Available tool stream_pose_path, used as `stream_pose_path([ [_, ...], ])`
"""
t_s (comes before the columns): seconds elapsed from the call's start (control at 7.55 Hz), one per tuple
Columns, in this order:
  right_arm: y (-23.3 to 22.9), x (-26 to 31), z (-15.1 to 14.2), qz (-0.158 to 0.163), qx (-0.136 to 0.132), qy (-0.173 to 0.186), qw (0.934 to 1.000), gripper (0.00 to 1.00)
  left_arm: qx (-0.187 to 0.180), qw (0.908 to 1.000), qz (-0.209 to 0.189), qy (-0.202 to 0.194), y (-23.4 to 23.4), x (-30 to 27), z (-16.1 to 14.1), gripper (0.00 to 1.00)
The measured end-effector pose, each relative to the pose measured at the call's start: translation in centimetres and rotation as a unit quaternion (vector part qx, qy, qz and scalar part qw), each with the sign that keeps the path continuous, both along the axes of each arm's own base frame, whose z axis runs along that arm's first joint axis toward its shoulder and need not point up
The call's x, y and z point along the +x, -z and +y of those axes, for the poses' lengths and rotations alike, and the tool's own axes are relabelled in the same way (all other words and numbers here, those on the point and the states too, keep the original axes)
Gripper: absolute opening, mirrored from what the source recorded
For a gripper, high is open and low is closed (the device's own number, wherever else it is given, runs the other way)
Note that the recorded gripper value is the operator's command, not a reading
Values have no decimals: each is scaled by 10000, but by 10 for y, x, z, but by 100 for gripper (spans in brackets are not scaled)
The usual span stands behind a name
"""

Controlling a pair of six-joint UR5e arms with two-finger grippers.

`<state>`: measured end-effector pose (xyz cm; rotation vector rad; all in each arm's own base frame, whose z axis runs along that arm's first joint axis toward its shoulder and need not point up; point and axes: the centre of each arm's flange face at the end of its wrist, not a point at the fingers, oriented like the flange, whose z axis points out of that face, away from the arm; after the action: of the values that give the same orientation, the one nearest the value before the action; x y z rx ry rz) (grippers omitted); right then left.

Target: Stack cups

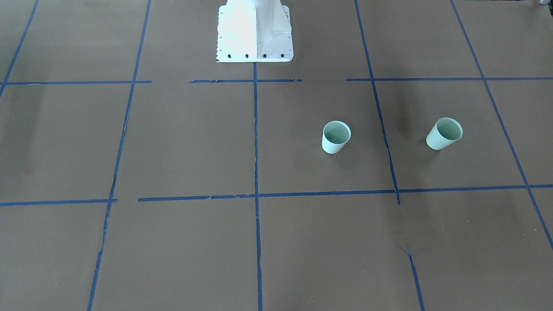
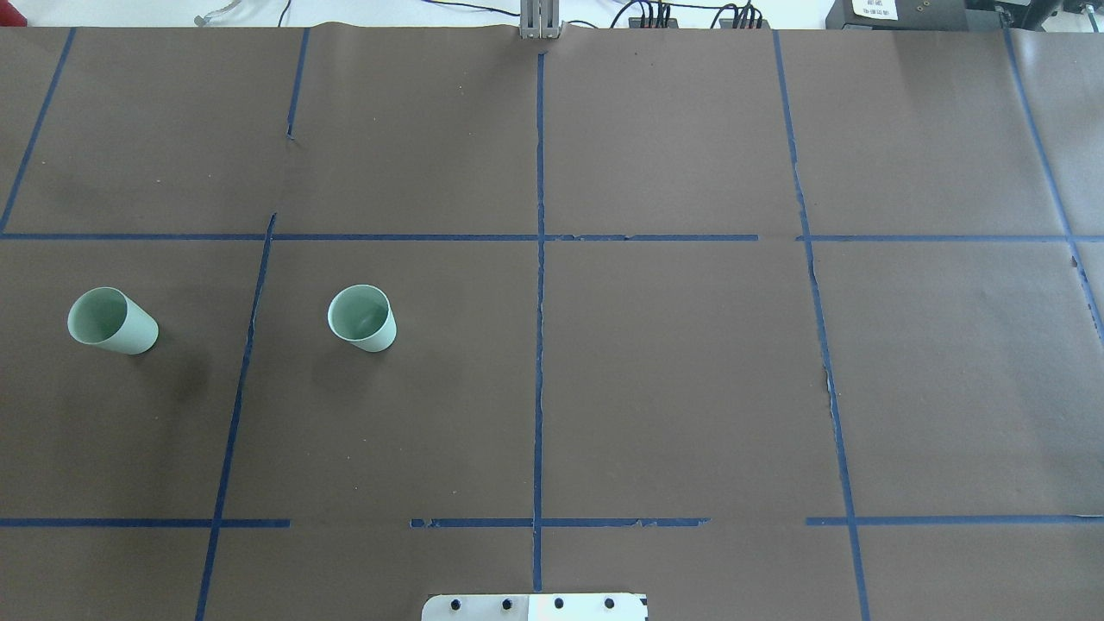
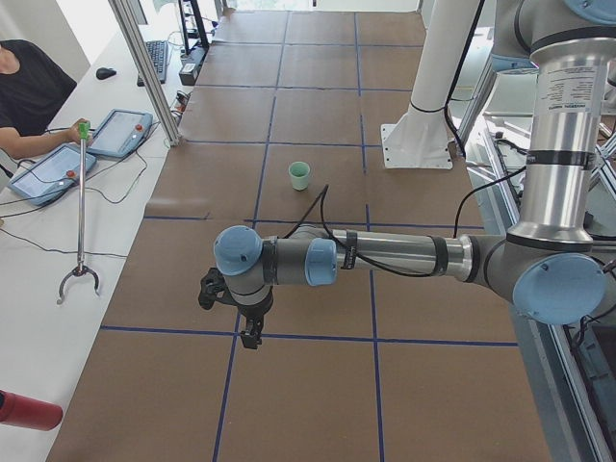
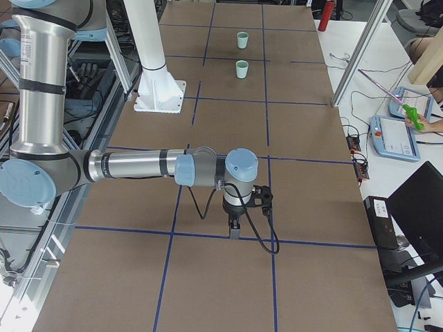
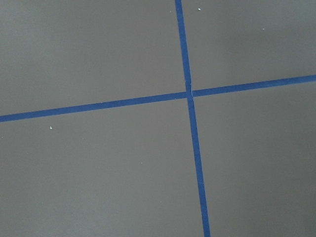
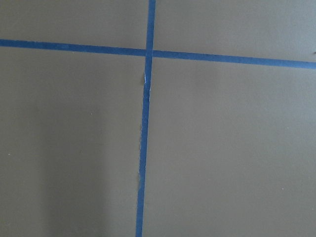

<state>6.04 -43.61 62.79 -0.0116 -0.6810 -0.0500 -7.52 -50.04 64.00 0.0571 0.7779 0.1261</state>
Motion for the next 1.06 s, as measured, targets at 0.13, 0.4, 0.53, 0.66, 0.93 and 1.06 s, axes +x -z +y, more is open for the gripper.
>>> stream_pose_path([
  [0.13,0,0,0,0,0,0,10000,100,29,10000,18,12,3,-1,-1,100],
  [0.4,0,0,0,0,0,0,10000,100,154,9999,56,26,15,-2,-7,100],
  [0.53,0,0,0,0,-1,0,10000,100,262,9996,60,24,25,-1,-11,100],
  [0.66,0,0,0,0,-4,0,10000,100,442,9990,69,25,44,0,-15,100],
  [0.93,0,0,0,0,-4,0,10000,100,638,9978,189,-9,88,26,-19,100],
  [1.06,0,0,0,0,-3,0,10000,100,446,9985,296,68,115,64,-21,100],
])
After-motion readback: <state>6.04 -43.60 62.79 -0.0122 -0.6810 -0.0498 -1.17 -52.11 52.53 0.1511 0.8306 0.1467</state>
